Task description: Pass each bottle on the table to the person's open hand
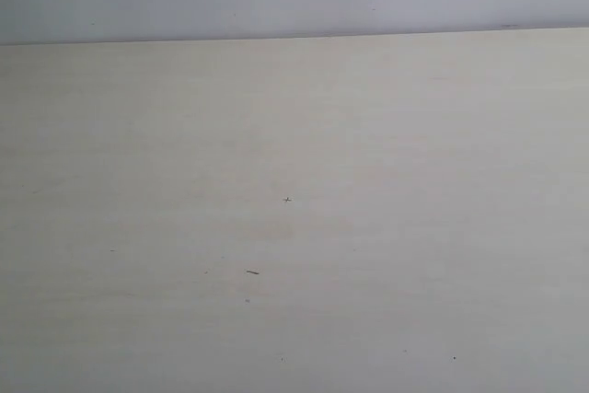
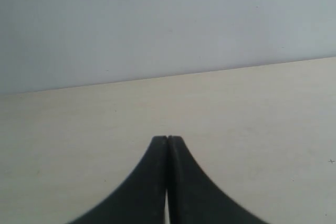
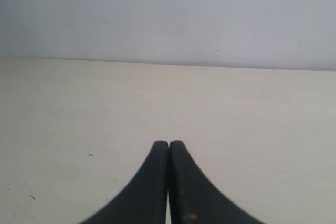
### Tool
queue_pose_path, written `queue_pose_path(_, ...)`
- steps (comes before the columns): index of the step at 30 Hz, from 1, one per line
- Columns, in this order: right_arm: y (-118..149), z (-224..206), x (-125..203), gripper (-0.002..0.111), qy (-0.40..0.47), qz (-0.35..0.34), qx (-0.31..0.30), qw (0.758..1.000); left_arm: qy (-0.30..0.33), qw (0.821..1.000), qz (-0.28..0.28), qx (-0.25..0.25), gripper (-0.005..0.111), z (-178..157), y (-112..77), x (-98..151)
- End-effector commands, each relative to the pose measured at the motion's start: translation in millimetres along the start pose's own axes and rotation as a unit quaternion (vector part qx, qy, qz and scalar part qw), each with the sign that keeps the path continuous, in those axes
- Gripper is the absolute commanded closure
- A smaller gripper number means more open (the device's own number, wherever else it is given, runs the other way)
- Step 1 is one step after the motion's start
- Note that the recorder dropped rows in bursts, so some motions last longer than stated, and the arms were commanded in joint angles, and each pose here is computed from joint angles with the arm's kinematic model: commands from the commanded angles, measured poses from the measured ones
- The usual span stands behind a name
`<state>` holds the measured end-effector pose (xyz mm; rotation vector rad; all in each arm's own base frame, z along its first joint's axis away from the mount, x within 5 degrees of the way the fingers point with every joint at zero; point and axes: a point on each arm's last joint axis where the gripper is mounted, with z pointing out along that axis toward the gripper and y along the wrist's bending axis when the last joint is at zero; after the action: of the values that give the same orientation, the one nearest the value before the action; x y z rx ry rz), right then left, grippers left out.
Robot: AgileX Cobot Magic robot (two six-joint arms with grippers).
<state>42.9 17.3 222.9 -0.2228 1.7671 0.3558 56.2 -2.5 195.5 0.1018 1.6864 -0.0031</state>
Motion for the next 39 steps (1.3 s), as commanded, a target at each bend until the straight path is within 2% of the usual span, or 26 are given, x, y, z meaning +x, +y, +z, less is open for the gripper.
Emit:
queue_pose_path(1,-0.5,0.4,1.7,0.108,0.0,-0.004,0.002,1.0,-0.007,1.0,-0.004,0.0,0.107,-0.3,-0.1,-0.3)
queue_pose_path(23,-1.8,0.4,1.6,0.108,-0.001,-0.017,0.011,1.0,-0.007,1.0,0.003,-0.001,0.107,-0.3,0.1,-0.3)
queue_pose_path(32,-14.8,-2.4,-10.6,0.108,-0.078,-0.003,0.153,0.985,-0.007,1.0,0.004,-0.001,0.107,-0.3,0.1,-0.3)
queue_pose_path(35,-16.8,-0.4,-10.8,0.108,-0.116,-0.022,0.162,0.98,-0.007,1.0,0.005,-0.002,0.107,-0.3,0.1,-0.3)
queue_pose_path(39,-20.4,8.3,7.2,0.108,-0.128,-0.024,0.159,0.979,-0.007,1.0,0.005,-0.002,0.107,-0.3,0.1,-0.3)
